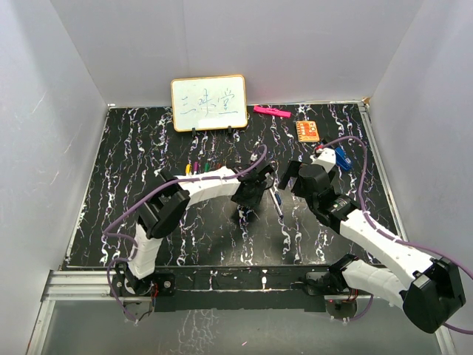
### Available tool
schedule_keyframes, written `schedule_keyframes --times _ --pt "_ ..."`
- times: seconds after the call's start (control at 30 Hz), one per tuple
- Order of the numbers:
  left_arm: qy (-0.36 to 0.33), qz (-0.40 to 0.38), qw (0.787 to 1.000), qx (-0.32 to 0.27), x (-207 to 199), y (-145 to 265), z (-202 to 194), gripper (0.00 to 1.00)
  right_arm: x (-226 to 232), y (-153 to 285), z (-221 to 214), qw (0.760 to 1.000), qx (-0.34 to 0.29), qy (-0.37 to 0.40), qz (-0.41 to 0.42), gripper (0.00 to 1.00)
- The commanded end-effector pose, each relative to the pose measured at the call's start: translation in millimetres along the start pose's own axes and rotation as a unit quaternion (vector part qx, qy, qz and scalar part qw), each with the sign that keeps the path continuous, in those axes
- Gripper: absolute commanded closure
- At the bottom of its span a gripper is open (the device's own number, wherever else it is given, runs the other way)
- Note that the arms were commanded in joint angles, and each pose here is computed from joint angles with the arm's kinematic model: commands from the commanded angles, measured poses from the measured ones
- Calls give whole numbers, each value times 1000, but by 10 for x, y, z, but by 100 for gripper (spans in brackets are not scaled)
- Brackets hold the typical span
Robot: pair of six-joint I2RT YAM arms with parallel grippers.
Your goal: Insert the pens into the pen caps
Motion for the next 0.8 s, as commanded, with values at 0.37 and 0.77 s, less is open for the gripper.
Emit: schedule_keyframes --times 0.37,0.77 --pt "18 30 999 21 369 209 -305 55 -64 -119 -225 998 47 31 -24 16" --pt "70 -26 997 -17 435 405 -399 55 59 -245 -352 992 100 69 19 42"
Point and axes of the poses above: each gripper's point midway between its finger pads, its own y axis back along the fingers, its own x axis along the line the jaws close on, z = x × y, the point moved 8 cm from there along y, back along the fingers, and after that the axes turned 11 degrees about y, right-handed, at the moved point
